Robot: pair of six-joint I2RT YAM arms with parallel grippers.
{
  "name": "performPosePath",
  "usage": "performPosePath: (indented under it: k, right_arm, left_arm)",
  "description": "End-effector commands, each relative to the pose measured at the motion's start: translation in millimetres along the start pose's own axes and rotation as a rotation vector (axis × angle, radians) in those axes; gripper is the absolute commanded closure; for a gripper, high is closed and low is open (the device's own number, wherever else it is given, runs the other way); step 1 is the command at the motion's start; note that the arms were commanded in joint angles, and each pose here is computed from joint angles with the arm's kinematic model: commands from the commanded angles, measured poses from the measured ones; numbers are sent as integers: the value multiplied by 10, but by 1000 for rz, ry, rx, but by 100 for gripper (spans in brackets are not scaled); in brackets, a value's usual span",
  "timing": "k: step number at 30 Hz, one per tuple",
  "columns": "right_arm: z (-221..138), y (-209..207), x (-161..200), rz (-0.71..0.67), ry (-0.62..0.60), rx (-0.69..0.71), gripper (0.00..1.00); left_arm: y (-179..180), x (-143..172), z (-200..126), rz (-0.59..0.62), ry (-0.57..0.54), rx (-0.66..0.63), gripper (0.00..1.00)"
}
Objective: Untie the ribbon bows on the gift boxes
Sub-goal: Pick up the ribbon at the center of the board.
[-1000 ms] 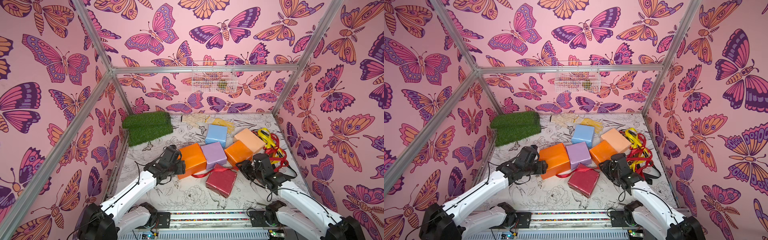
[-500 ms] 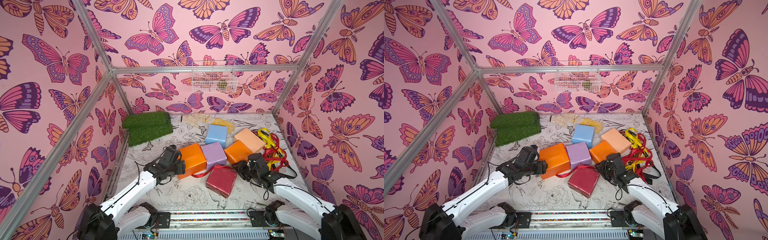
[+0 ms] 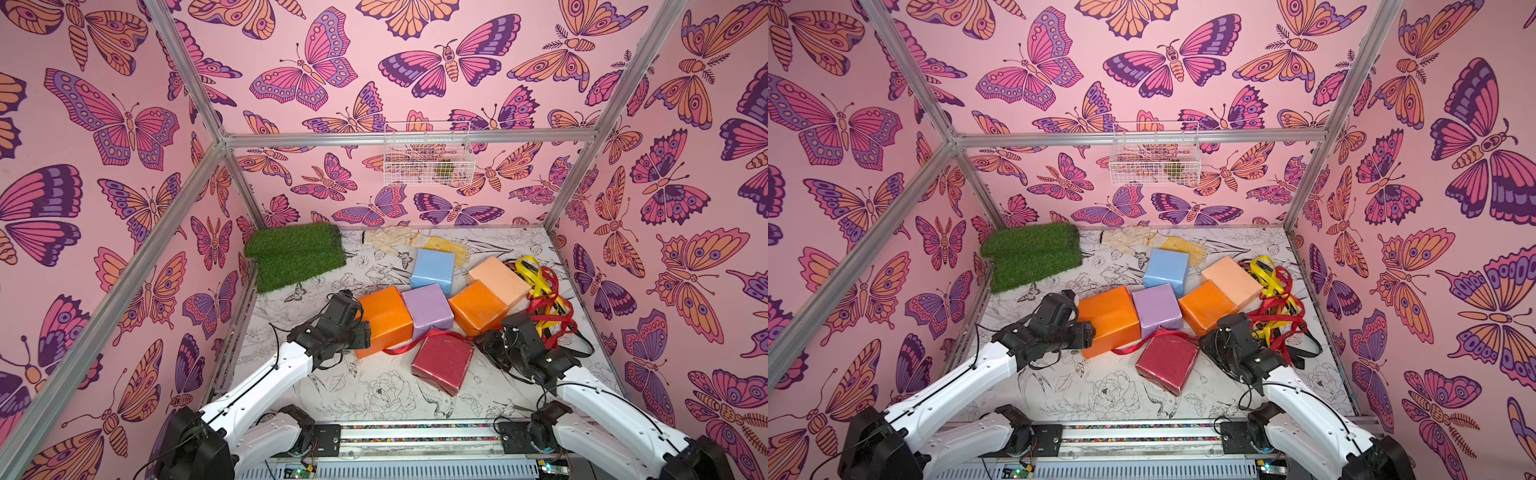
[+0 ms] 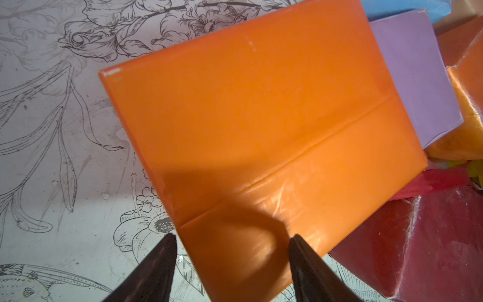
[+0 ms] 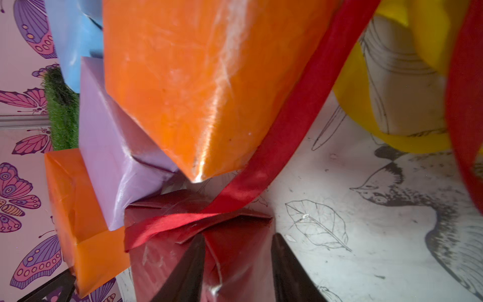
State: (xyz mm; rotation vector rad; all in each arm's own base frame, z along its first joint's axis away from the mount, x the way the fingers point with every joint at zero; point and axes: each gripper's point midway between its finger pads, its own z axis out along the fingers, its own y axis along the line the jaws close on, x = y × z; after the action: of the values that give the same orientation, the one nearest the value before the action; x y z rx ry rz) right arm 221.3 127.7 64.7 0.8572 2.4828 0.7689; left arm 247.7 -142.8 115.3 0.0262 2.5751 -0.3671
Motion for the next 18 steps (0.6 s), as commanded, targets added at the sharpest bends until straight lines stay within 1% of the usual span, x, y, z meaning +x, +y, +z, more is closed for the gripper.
performPosePath:
  k: [1, 10, 16, 18]
  right_arm:
    - [91, -48, 41, 22, 10, -3, 56]
    - [209, 112, -102, 44, -47, -54, 56]
    - [355, 203, -112, 61, -31, -81, 56]
    - [402, 242, -91, 72, -13, -98, 59]
  left_arm:
    - [103, 118, 18, 18, 29, -40, 30]
    - [103, 124, 23, 20, 31, -41, 31]
    - [102, 122, 16, 21, 31, -41, 30]
    - [103, 121, 13, 20, 31, -41, 30]
